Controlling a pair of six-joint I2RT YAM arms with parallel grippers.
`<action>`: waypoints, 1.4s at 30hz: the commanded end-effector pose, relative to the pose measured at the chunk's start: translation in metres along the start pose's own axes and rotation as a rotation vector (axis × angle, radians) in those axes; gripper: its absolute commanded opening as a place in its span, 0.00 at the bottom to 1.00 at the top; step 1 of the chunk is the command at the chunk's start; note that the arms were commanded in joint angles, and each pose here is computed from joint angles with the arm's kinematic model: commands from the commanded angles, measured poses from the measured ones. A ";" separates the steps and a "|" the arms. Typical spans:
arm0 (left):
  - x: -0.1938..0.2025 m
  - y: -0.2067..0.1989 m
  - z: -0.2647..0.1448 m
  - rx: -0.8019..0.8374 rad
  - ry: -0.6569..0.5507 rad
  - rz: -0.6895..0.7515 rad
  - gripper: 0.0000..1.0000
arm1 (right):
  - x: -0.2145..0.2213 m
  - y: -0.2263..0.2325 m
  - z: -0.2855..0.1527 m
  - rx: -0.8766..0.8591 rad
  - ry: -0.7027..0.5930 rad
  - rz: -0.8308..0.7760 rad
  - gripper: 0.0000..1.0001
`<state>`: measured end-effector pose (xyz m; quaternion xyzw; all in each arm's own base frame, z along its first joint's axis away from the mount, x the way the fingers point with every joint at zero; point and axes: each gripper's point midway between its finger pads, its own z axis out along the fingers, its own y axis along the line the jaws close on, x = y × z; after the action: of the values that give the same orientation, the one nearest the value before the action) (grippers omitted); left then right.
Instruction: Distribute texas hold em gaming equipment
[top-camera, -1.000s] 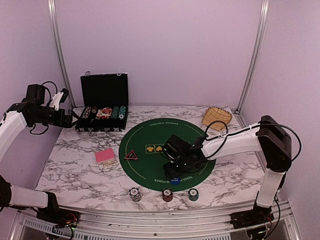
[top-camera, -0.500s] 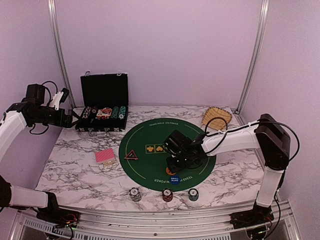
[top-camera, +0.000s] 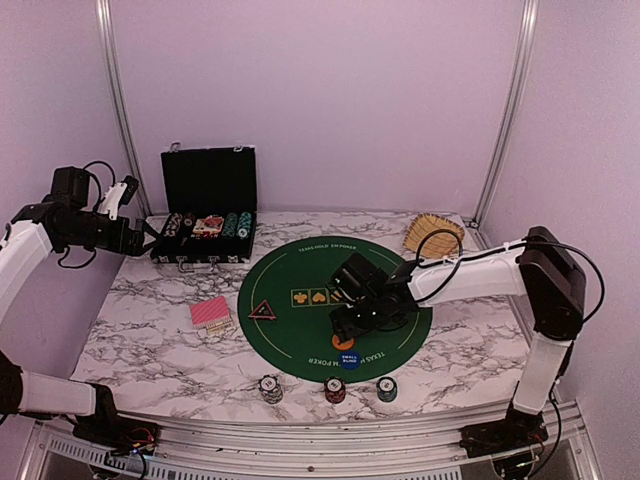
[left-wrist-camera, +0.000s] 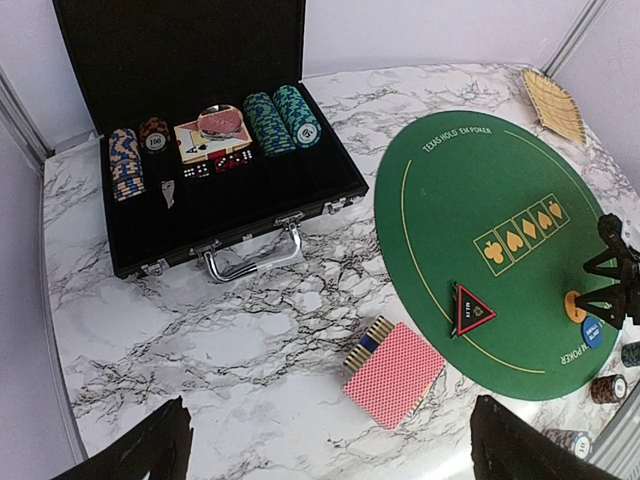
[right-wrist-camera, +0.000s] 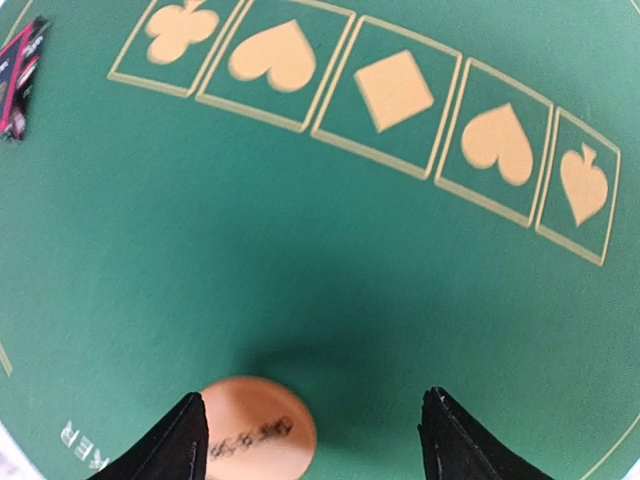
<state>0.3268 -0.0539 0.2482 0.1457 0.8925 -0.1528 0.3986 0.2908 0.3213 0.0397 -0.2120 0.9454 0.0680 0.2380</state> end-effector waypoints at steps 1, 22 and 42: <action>-0.005 -0.001 -0.009 -0.008 -0.011 0.019 0.99 | 0.010 0.019 -0.019 -0.051 -0.030 0.012 0.74; -0.010 -0.001 -0.014 -0.018 -0.025 0.023 0.99 | 0.031 0.016 0.013 0.051 0.008 0.011 0.45; -0.008 0.000 -0.014 -0.029 -0.012 0.027 0.99 | -0.047 -0.042 0.064 0.160 -0.066 0.044 0.42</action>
<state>0.3268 -0.0522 0.2528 0.1477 0.8920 -0.1459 0.4015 0.3444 0.3314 0.0239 -0.1674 0.9426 0.0476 0.2850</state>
